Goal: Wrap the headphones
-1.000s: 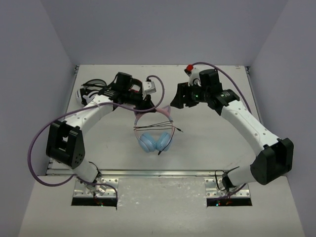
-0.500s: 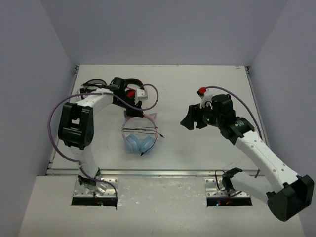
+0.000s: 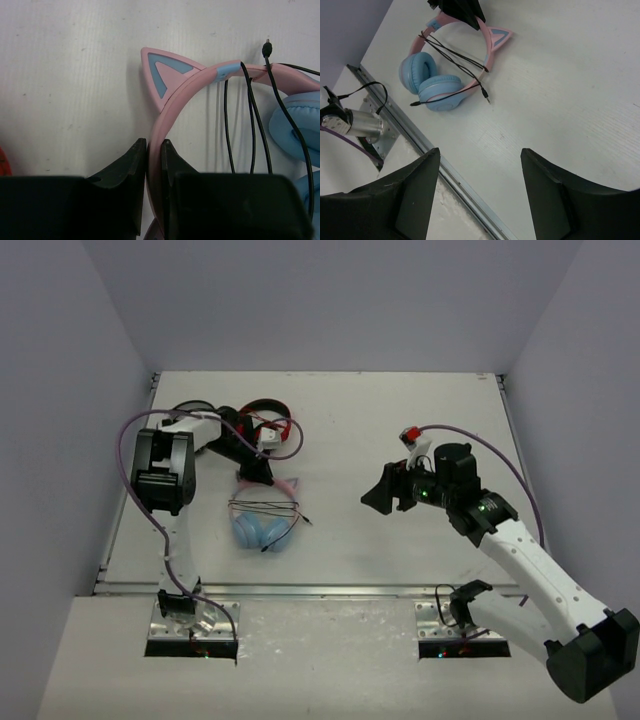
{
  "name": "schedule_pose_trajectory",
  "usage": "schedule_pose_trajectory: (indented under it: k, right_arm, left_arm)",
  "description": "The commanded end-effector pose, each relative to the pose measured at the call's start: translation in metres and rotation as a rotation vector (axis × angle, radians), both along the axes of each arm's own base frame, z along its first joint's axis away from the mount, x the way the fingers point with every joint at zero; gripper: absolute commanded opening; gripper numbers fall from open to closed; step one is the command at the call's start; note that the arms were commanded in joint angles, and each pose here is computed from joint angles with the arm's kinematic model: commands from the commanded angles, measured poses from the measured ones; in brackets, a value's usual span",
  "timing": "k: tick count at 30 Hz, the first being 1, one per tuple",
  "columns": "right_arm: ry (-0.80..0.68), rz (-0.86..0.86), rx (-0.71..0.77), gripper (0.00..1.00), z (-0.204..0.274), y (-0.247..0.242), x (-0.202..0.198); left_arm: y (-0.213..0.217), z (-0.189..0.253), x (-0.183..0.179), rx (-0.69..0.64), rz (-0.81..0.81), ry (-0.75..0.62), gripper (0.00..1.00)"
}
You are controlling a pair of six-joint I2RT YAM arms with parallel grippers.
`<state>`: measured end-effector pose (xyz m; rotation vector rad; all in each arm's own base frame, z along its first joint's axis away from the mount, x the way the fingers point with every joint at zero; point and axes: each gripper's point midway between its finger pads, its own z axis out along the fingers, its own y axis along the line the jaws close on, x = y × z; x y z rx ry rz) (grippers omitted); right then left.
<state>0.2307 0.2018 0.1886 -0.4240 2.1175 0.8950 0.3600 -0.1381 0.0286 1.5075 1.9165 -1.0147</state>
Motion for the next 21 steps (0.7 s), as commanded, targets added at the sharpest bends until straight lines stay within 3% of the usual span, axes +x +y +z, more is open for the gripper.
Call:
schedule_pose_trajectory:
  k: [1, 13, 15, 21]
  right_arm:
    - [-0.067, 0.03, 0.062, 0.67, 0.021, 0.008, 0.001]
    - [-0.067, 0.044, 0.078, 0.67, 0.015, 0.009, -0.003]
    - [-0.063, 0.044, 0.078, 0.67, 0.014, 0.01, -0.003]
    - [-0.07, 0.05, 0.085, 0.67, 0.014, 0.01, -0.005]
  left_arm:
    - [-0.001, 0.016, 0.011, -0.066, -0.029, -0.01, 0.0]
    - [0.025, -0.001, 0.014, 0.065, 0.022, -0.022, 0.0]
    - [0.025, 0.0, 0.015, 0.068, 0.033, -0.032, 0.07]
    - [0.033, -0.001, 0.022, 0.115, 0.064, -0.083, 0.1]
